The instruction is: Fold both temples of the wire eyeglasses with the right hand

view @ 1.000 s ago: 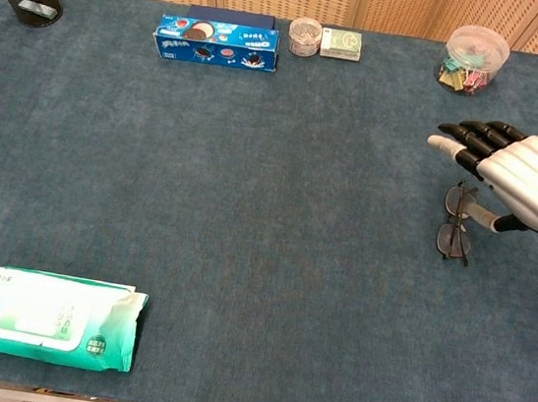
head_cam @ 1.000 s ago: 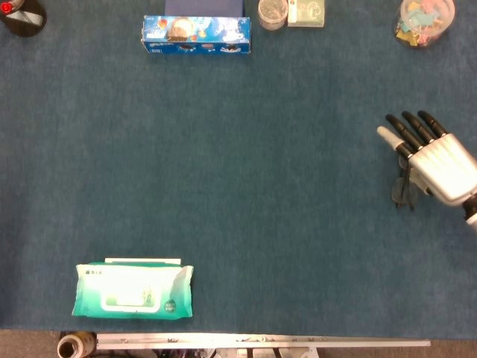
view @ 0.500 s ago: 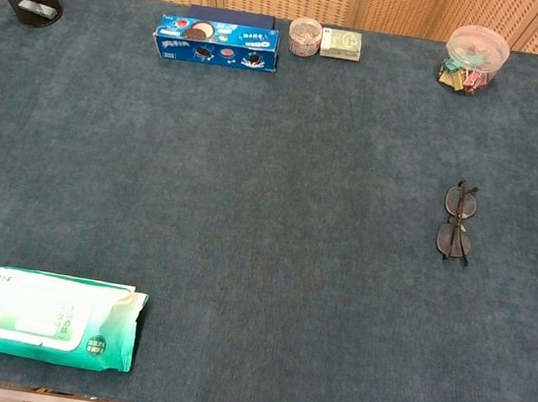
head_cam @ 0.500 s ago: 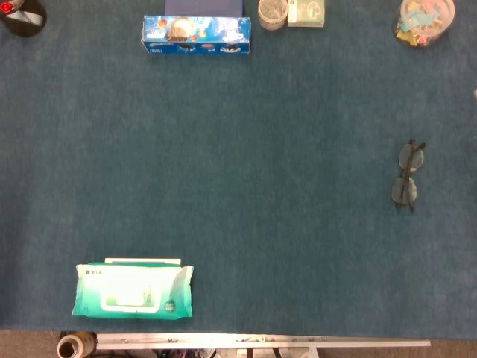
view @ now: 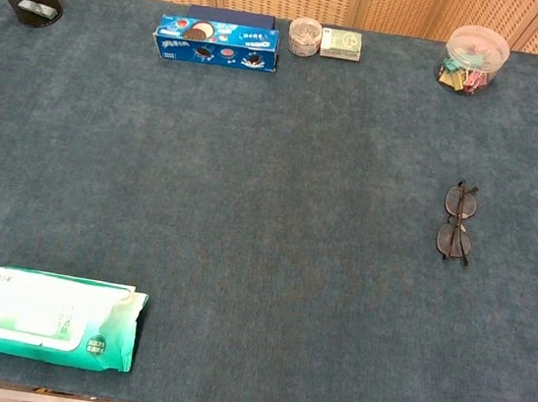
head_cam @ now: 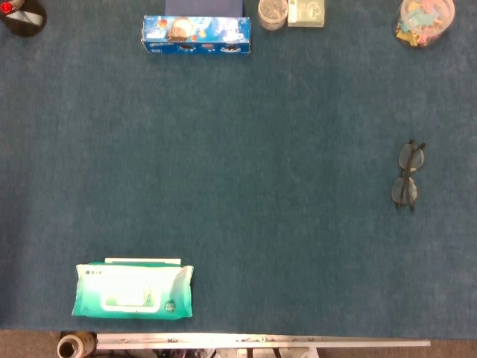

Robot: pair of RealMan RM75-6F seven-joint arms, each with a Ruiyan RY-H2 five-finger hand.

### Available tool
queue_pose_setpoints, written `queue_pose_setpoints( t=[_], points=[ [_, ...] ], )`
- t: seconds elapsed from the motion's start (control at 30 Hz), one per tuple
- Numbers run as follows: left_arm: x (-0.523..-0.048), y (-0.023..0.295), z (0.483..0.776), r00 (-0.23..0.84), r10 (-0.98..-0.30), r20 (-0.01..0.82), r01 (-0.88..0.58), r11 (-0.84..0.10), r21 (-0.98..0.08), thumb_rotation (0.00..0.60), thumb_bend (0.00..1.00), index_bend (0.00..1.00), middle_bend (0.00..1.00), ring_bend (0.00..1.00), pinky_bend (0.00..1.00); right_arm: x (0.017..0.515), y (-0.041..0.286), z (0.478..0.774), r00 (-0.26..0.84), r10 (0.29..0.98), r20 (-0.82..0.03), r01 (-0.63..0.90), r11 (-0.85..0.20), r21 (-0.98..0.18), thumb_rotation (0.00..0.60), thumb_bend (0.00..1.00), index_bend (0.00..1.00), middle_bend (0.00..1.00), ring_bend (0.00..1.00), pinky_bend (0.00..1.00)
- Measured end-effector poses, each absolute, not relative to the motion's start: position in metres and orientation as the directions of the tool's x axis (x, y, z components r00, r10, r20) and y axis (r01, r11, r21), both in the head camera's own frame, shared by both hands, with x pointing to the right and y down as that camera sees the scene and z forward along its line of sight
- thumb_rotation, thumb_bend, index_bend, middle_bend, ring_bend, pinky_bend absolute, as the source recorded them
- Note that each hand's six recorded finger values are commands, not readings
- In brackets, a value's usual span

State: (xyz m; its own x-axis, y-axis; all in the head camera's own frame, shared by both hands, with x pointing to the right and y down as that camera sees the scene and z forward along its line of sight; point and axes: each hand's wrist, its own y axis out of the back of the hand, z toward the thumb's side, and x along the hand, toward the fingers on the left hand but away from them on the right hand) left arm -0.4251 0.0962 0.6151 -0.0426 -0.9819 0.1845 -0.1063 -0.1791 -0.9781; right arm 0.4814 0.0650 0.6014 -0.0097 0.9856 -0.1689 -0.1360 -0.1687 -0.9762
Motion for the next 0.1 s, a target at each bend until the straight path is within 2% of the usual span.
queue_pose_setpoints(
  t=[0.1],
  points=[
    [-0.4231, 0.0952, 0.6164, -0.036, -0.982, 0.186, -0.109, -0.181, -0.977, 0.600, 0.67, 0.50, 0.51, 0.54, 0.71, 0.4888, 0.0663, 0.5970, -0.030, 0.988, -0.154, -0.113, -0.156, -0.981, 0.600, 0.30, 0.08, 0.11, 0.00, 0.12]
  ],
)
